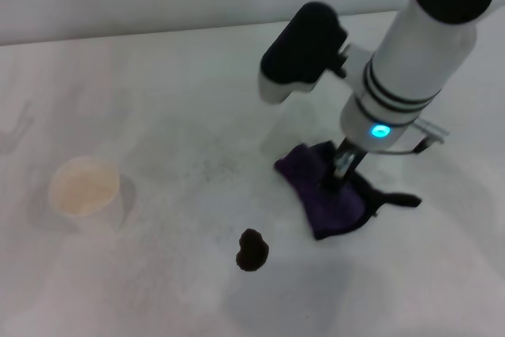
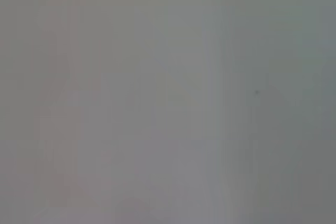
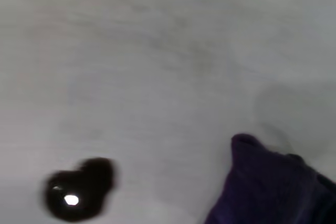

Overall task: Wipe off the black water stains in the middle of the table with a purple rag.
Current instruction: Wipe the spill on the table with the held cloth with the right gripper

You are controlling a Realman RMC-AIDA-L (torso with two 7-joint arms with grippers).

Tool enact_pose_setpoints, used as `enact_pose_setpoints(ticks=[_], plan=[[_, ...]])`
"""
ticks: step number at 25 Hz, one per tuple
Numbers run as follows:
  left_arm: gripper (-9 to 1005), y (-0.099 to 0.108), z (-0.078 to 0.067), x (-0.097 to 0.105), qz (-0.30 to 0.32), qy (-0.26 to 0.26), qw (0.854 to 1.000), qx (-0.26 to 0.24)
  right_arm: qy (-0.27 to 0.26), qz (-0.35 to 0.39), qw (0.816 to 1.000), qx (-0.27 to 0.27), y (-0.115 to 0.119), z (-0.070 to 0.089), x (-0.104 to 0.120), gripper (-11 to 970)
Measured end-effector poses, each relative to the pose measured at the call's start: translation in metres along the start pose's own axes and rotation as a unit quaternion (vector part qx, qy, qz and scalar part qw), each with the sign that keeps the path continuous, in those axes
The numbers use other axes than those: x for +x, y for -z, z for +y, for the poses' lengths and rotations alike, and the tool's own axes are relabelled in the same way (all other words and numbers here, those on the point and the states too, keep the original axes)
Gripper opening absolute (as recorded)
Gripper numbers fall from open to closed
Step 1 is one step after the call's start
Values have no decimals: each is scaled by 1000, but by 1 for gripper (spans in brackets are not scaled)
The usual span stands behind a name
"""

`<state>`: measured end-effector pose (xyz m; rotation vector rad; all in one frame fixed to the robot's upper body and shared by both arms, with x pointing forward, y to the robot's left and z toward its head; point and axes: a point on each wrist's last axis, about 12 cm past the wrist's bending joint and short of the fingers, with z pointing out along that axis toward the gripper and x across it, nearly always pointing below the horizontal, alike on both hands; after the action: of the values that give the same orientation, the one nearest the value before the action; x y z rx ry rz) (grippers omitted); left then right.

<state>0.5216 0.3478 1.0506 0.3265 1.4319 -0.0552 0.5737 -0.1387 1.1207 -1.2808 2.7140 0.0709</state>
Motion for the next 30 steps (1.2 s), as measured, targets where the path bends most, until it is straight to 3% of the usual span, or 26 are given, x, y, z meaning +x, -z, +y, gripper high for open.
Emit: enact_pose_setpoints(ticks=[13, 21, 26, 30], plan=[[887, 1, 11, -3, 0, -14, 1000, -1, 32, -30, 999, -19, 1, 67, -16, 40], [888, 0, 20, -8, -5, -33, 999, 6, 46, -67, 994, -76, -4, 101, -25, 40], [888, 1, 24, -9, -2, -42, 999, 13, 37, -81, 993, -73, -5, 103, -30, 40], [887, 1, 28, -10, -1, -45, 999, 13, 27, -82, 996, -33, -4, 85, -29, 40]])
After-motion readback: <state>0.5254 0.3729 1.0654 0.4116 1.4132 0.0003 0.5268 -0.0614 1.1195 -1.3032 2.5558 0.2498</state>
